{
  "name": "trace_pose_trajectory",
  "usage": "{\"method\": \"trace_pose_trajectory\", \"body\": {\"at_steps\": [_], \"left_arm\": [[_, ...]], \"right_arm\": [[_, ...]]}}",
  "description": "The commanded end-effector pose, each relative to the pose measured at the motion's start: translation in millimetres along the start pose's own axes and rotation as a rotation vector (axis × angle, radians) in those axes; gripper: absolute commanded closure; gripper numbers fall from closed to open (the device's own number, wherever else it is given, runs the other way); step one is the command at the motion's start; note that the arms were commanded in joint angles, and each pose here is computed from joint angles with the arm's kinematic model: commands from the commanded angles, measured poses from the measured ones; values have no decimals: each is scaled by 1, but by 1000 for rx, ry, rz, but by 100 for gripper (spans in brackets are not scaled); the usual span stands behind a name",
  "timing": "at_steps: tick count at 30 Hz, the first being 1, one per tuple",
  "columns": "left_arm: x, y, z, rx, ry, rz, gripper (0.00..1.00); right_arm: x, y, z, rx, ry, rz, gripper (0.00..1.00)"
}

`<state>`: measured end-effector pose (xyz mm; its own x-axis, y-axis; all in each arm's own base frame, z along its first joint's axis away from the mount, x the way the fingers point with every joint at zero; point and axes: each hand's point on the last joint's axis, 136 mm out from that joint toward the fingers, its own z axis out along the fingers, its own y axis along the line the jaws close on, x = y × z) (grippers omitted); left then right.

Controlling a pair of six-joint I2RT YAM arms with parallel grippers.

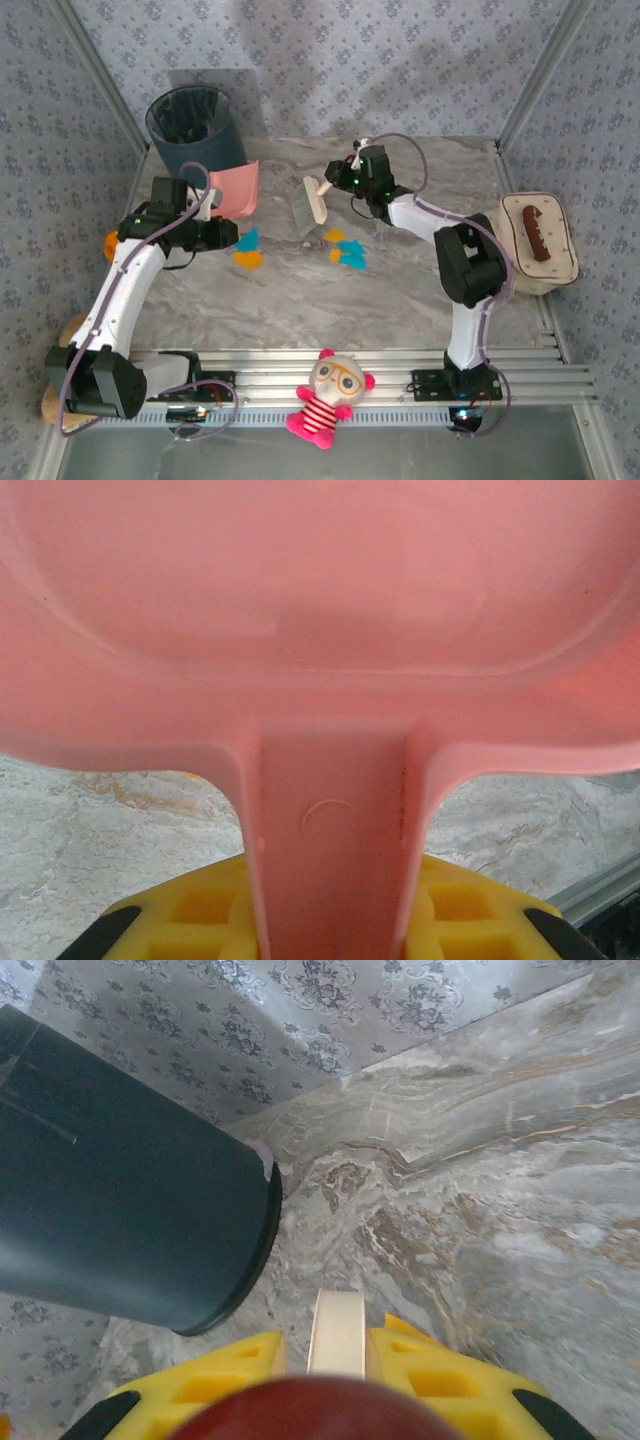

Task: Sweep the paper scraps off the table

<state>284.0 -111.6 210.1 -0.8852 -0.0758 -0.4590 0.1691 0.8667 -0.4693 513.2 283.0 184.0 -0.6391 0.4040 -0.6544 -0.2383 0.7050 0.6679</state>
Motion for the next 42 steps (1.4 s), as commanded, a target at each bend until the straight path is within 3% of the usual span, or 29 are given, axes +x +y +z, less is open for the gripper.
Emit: {"method": "trace_pose_trajectory", "body": {"at_steps": [1, 11, 18, 24, 42], "left_arm": [[0, -7, 0, 24, 10, 16, 100], [2, -8, 3, 32, 29, 20, 100], [5, -8, 4, 34, 43, 27, 100], [7, -8, 6, 33, 52, 26, 100], [15, -17, 18, 29, 102, 69, 100]], "right_arm": [[-19, 23, 15, -93, -46, 57, 100], [-19, -2, 52, -5, -97, 135, 100], [-19, -32, 51, 158, -126, 108, 100], [-13, -52, 33, 278, -126, 69, 100], [18, -84, -65, 511, -188, 72, 100]]}}
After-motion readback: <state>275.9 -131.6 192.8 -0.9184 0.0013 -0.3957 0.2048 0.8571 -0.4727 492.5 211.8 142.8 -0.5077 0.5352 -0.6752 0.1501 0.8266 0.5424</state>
